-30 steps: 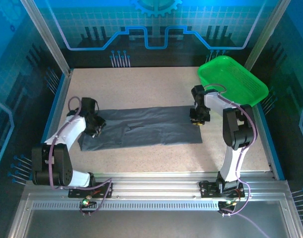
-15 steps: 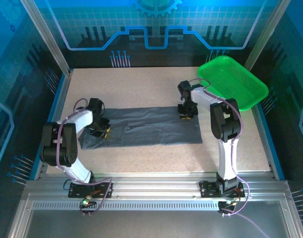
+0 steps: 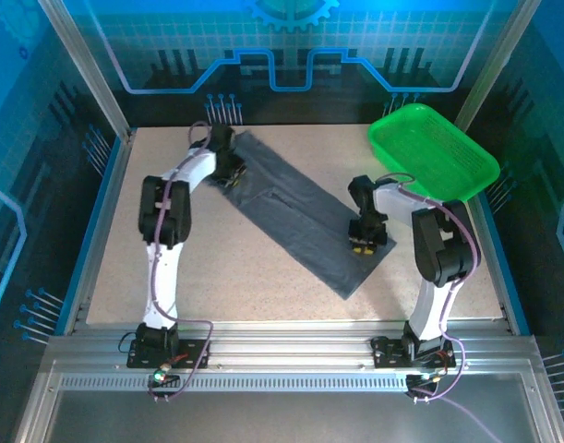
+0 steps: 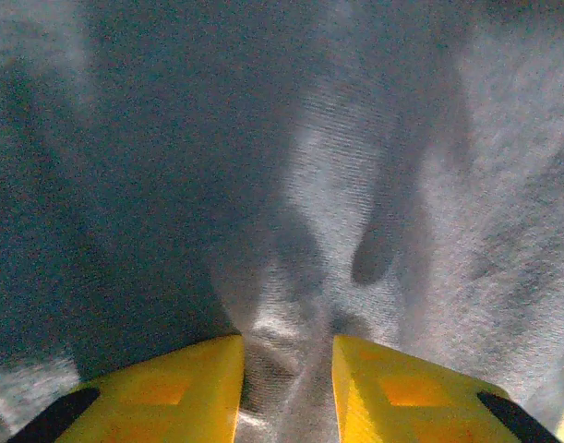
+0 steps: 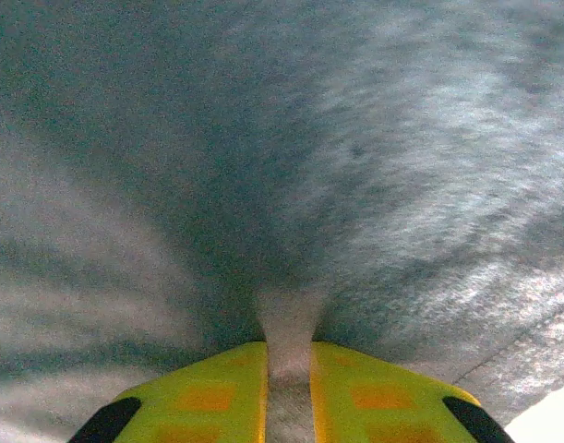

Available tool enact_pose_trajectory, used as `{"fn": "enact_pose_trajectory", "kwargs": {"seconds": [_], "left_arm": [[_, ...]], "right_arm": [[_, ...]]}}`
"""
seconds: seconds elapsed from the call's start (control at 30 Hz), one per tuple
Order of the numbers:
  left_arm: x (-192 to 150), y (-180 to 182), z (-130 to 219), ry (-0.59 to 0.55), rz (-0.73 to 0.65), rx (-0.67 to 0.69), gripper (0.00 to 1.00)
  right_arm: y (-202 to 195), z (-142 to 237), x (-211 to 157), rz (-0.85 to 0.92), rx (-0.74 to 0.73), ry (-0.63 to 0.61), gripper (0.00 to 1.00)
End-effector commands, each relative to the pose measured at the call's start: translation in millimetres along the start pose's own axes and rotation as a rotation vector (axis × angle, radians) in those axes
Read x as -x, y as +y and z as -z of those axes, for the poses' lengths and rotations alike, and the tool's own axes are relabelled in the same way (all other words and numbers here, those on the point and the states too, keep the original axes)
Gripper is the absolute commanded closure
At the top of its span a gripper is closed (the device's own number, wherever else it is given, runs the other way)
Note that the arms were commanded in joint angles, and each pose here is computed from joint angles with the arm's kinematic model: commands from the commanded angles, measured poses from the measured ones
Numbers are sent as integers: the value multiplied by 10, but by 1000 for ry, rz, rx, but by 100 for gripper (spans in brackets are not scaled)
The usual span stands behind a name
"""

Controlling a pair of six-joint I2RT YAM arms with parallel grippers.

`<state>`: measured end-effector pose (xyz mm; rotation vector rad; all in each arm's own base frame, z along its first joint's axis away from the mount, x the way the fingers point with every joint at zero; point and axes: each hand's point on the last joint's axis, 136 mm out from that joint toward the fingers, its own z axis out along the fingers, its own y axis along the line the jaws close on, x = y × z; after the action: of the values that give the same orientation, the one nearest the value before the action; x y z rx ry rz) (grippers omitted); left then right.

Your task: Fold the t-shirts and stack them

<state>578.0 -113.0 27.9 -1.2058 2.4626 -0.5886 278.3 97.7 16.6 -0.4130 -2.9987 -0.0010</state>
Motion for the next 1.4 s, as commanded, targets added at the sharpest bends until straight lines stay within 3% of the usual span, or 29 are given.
{"fn": "enact_pose_trajectory", "kwargs": {"seconds": [0.0,0.17,0.33,0.47,0.63,0.77,0.9,1.03,1.1,1.2,1.37], "left_arm": [[-356,-282,-460,83,-64,-63,66],[-567,-631,-841,106,-27,-187,66],[-590,-927,-869,100,-16,-293,64],[-514,-1402,-306,44,-118,-395,54],[-635,-1768,845,-46,-229,-478,44],[-1079,-1227,1276,35,-148,-398,46],[-1966,-251,1503,222,-100,-254,50],[-3013,736,1675,441,-156,-55,49],[-3401,1110,1723,496,-185,22,48],[-3779,1459,1693,530,-198,85,47],[-4053,1596,1526,541,-225,138,47]], "right_arm": [[231,6,-403,-63,51,53,80],[499,-49,-712,-65,64,74,80],[656,11,-742,-56,75,58,79],[646,274,-672,-46,110,-6,74],[389,673,-546,-38,173,-87,61],[6,838,-423,-38,219,-140,57],[-352,851,-370,-71,272,-132,57],[-398,742,-401,-61,303,-78,55],[-396,650,-414,-69,300,-50,55],[-400,556,-394,-83,296,-48,54],[-403,503,-360,-79,286,-46,54]]}}
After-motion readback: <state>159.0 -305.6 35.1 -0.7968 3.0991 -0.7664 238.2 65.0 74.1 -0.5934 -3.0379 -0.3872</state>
